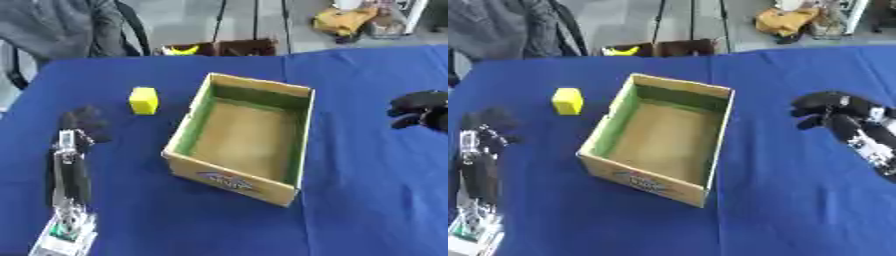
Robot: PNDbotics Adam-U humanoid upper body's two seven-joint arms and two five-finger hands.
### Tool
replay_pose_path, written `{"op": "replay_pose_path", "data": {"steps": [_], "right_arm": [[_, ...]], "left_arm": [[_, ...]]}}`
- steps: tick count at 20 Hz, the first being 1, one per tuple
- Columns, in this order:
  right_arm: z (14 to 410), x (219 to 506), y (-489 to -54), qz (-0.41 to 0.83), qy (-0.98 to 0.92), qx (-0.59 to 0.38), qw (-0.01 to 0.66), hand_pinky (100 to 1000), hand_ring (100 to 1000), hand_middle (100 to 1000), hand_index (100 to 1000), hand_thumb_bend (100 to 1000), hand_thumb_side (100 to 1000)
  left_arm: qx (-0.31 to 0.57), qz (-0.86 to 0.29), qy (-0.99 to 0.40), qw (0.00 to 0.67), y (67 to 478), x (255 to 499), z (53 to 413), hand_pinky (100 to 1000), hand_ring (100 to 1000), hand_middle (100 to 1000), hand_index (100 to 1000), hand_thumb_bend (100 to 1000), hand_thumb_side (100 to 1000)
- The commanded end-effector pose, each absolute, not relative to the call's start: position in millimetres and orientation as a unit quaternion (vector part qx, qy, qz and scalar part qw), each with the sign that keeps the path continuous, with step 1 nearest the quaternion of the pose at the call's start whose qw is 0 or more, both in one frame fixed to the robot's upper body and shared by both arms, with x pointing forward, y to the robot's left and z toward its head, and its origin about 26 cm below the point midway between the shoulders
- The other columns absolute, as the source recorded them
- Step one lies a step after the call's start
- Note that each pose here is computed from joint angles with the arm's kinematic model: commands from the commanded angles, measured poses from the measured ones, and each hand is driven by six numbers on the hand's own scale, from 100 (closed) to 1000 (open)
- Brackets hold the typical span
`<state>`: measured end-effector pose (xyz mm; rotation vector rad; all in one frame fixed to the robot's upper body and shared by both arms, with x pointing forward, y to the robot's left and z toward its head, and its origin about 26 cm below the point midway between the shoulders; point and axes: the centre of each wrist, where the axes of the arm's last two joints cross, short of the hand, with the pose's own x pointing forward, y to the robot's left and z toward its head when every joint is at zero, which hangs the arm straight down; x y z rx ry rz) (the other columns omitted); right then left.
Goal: Pick up objects on the table and place them in the box.
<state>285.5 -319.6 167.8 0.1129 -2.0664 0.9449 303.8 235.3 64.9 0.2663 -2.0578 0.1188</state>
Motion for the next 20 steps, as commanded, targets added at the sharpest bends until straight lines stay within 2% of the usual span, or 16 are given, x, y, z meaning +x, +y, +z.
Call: {"op": "replay_pose_path", "data": {"steps": [1,7,13,16,20], "right_arm": [[175,285,-322,0.382,-0.827,0.039,0.411,736,812,798,843,100,760],[175,284,-322,0.383,-0.826,0.04,0.412,736,812,798,843,100,758],[173,284,-322,0.385,-0.824,0.043,0.413,736,812,798,843,100,756],[172,285,-321,0.387,-0.823,0.045,0.414,736,812,798,843,100,759],[171,285,-319,0.39,-0.821,0.052,0.414,737,813,798,843,100,762]], "left_arm": [[0.125,0.037,-0.863,0.488,243,308,80,570,686,702,808,258,978],[0.191,-0.011,-0.853,0.486,252,324,107,558,678,696,805,273,858],[0.302,-0.076,-0.821,0.479,260,350,158,555,672,697,805,391,679],[0.374,-0.121,-0.782,0.483,263,367,185,560,674,707,816,467,651],[0.453,-0.167,-0.71,0.513,263,395,203,558,667,691,820,513,672]]}}
